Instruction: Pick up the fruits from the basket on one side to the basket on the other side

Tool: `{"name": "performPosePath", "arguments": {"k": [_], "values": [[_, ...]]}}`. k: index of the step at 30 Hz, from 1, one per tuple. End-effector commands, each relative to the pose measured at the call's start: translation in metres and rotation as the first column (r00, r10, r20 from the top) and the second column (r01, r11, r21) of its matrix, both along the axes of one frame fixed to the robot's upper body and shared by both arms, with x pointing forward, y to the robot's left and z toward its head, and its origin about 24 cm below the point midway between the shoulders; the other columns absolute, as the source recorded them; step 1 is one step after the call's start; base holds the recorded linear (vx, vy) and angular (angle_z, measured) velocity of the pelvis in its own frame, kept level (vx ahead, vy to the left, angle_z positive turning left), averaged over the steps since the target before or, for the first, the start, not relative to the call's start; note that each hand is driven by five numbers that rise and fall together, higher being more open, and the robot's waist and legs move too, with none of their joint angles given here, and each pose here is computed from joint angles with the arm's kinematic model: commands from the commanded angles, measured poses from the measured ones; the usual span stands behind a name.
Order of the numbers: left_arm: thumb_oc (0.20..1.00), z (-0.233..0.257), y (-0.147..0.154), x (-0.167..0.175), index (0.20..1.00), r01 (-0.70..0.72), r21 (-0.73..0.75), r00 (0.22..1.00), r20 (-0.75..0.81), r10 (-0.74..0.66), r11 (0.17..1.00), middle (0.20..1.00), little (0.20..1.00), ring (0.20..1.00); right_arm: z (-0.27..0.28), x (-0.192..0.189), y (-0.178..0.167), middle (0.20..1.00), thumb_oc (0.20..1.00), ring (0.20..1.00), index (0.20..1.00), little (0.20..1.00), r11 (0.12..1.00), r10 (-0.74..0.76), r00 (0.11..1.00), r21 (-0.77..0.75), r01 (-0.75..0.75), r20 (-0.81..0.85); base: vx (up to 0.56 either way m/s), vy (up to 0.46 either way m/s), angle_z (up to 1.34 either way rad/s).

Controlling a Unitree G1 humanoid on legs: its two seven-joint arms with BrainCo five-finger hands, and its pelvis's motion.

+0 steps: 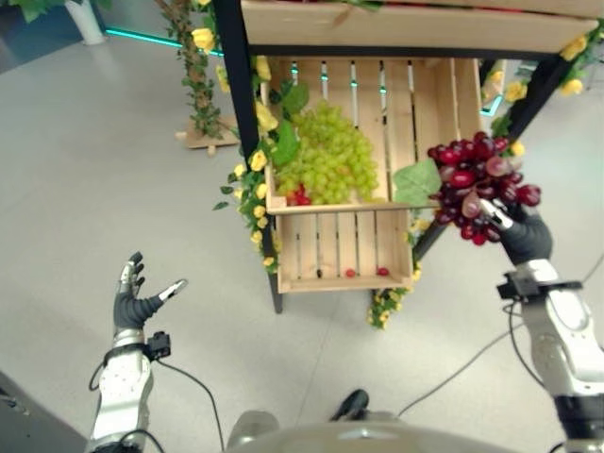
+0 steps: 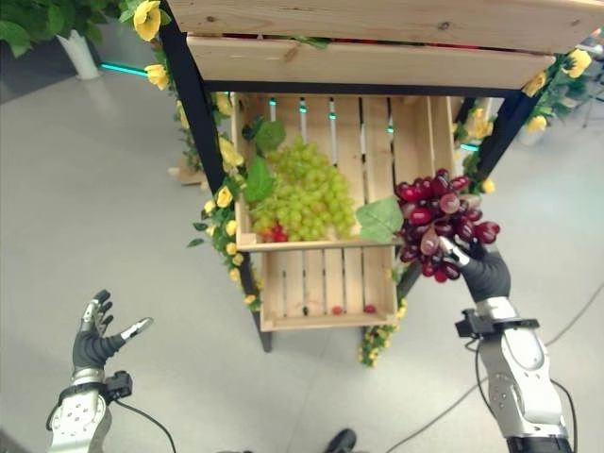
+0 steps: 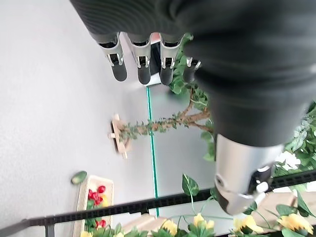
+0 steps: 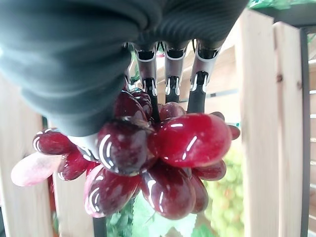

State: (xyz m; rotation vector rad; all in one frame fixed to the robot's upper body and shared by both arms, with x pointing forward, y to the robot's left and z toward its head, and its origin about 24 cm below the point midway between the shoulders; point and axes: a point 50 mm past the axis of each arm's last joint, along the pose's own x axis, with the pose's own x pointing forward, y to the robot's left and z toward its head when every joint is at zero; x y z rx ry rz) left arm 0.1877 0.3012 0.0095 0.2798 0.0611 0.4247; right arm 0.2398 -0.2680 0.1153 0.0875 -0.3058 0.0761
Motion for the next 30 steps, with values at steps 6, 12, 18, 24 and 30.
{"name": "performPosePath", "arguments": {"k": [6,12,18,24,30], "values": [[1.000,-0.023,-0.019,0.000,1.000,0.179,0.015,0.975,-0.133,-0.176,0.984,1.000,1.000,1.000,0.046,0.031,0.034,0.200,0.200,0.200,0.200,0.200,0.996,0.089,0.964,0.009,-0.094,0.250,0.03,0.045,-0.01],[1.000,-0.040,-0.031,-0.008,1.000,0.259,-0.001,0.941,-0.224,-0.252,0.966,1.000,1.000,1.000,0.041,0.046,0.049,0.200,0.200,0.200,0.200,0.200,0.996,0.093,0.971,-0.020,-0.091,0.219,0.02,0.010,0.08],[1.000,-0.042,-0.039,-0.008,1.000,0.333,0.036,0.916,-0.250,-0.314,0.942,1.000,1.000,1.000,0.044,0.068,0.074,0.200,0.200,0.200,0.200,0.200,0.994,0.108,0.971,-0.015,-0.108,0.214,0.02,-0.005,0.14],[1.000,-0.041,-0.045,-0.011,1.000,0.372,0.052,0.902,-0.256,-0.348,0.927,1.000,1.000,1.000,0.060,0.096,0.088,0.200,0.200,0.200,0.200,0.200,0.995,0.085,0.976,-0.075,-0.071,0.202,0.01,-0.006,0.00],[1.000,-0.046,-0.046,-0.015,1.000,0.363,0.046,0.902,-0.268,-0.338,0.931,1.000,1.000,1.000,0.086,0.121,0.086,0.200,0.200,0.200,0.200,0.200,0.996,-0.010,0.973,-0.083,0.030,0.229,0.00,-0.005,0.01]]}}
